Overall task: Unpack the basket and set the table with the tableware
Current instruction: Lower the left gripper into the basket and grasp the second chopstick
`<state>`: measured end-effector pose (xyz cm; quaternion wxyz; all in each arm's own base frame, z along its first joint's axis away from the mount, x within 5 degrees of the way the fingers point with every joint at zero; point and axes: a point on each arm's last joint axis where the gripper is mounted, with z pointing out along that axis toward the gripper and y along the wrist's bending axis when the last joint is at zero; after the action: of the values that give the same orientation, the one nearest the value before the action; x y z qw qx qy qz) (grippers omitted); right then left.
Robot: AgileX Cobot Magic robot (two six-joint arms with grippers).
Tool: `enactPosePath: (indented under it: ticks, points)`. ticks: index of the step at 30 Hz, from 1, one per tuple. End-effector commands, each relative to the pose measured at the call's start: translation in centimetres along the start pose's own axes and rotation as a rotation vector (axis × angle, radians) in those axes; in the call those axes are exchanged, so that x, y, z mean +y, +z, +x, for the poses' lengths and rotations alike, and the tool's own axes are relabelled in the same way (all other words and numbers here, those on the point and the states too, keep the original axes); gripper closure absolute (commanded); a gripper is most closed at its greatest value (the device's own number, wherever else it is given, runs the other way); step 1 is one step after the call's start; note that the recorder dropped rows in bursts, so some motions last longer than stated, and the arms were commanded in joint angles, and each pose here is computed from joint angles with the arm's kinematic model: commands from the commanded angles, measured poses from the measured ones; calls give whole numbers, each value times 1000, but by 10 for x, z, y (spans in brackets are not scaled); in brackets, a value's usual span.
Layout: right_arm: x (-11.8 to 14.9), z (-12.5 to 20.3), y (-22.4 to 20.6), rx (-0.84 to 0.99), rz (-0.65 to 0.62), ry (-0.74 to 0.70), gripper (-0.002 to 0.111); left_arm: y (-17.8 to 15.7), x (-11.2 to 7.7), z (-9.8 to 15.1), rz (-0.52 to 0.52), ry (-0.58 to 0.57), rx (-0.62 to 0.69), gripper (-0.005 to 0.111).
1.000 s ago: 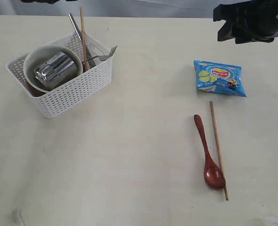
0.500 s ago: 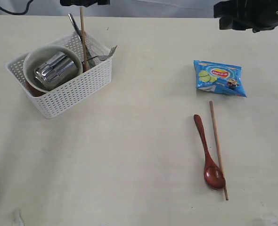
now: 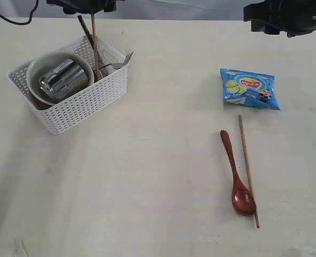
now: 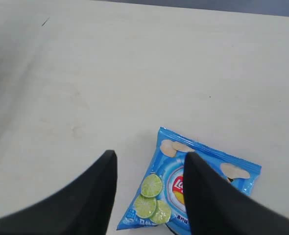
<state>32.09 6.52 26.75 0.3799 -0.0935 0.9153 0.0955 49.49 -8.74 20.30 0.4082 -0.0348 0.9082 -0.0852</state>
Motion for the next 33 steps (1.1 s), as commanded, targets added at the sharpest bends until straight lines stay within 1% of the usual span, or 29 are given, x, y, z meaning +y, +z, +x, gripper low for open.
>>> enactPosePath:
  ticks: [1, 3, 5, 6, 8, 10, 19, 20, 22, 25, 27, 29, 31, 33]
  points:
    - [0, -1, -1, -12, 5, -14, 66, 5, 1, 1, 2, -8, -14, 39]
    - [0, -1, -1, -16, 6, -14, 66, 5, 1, 1, 2, -6, -17, 40]
    - [0, -1, -1, -16, 6, -14, 66, 5, 1, 1, 3, -8, -17, 51]
    - [0, -1, -1, -16, 6, -14, 66, 5, 1, 1, 3, -8, -15, 59]
    - [0, -1, -1, -20, 7, -12, 66, 5, 1, 1, 3, -29, -15, 70]
    - [0, -2, -1, -22, 8, -12, 66, 5, 1, 1, 3, -49, -15, 79]
    - [0, -2, -1, -26, 9, -12, 66, 5, 1, 1, 1, -49, -9, 106]
    - [0, -2, -1, -26, 9, -12, 66, 5, 1, 1, 1, -49, -7, 106]
    - [0, -2, -1, -26, 9, -12, 66, 5, 1, 2, -2, -49, 1, 102]
    - [0, -2, -1, -28, 10, -12, 66, 5, 2, 4, -7, -49, 18, 86]
    - [0, -2, -1, -28, 10, -12, 66, 5, 2, 5, -11, -47, 32, 72]
    - [0, -2, -1, -28, 10, -12, 66, 5, 2, 5, -12, -47, 36, 64]
    - [0, -2, -1, -28, 10, -12, 66, 5, 2, 5, -12, -48, 36, 63]
    - [0, -2, -1, -28, 10, -12, 66, 5, 2, 6, -11, -53, 41, 66]
